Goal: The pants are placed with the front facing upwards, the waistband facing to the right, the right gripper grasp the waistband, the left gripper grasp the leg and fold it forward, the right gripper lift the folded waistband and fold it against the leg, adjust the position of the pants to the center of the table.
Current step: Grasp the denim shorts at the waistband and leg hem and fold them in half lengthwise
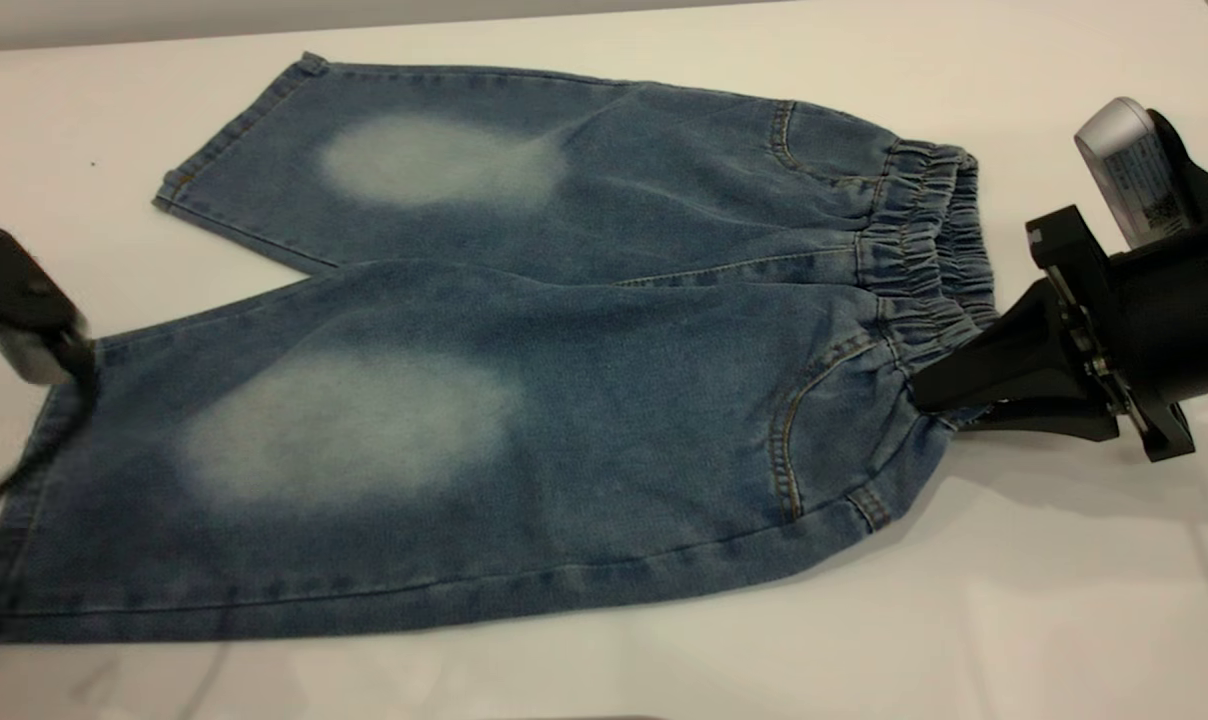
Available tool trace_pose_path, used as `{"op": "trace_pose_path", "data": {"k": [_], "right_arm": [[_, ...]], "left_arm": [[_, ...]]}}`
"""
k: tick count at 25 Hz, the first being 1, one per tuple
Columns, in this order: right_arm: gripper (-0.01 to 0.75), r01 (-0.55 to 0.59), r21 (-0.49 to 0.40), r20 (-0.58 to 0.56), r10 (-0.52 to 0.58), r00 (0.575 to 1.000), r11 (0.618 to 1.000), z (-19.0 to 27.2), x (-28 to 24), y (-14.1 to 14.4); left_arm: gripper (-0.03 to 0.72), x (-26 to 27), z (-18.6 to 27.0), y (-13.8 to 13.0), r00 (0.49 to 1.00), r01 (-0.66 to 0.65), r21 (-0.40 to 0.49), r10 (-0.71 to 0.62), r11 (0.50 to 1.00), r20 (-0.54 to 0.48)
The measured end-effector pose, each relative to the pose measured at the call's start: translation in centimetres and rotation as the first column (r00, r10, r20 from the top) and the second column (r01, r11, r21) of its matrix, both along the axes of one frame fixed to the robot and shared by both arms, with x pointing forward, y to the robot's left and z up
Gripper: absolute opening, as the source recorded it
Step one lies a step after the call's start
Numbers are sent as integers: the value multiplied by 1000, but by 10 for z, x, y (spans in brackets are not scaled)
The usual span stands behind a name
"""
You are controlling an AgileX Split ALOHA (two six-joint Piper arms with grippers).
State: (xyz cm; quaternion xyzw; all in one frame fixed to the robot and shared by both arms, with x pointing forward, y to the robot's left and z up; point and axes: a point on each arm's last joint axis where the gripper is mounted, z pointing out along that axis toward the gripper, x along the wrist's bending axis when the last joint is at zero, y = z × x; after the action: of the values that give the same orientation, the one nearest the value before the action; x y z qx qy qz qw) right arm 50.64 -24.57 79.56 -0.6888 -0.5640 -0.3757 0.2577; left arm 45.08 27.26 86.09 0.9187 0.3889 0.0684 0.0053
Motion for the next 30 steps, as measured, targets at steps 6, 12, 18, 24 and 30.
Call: {"op": "trace_pose_path", "data": {"k": [6, 12, 18, 24, 30], "right_arm": [[41, 1, 0, 1, -1, 1000, 1000, 0, 0, 0], [43, 0, 1, 1, 0, 1000, 1000, 0, 0, 0], [44, -7, 12, 4, 7, 1000, 1000, 1, 0, 1], [44, -52, 31, 29, 51, 998, 998, 9, -1, 3], [44, -91, 47, 38, 90, 995, 995, 37, -7, 5]], "left_arm": [[535, 6, -22, -4, 999, 12, -38, -10, 999, 38], [505, 5, -36, -5, 1000, 15, -41, -15, 999, 9], [221, 5, -38, -5, 1000, 16, -40, -16, 999, 3], [22, 7, -33, -5, 999, 16, -45, -15, 999, 29], [22, 9, 4, -4, 991, 16, -45, -10, 999, 132]]}}
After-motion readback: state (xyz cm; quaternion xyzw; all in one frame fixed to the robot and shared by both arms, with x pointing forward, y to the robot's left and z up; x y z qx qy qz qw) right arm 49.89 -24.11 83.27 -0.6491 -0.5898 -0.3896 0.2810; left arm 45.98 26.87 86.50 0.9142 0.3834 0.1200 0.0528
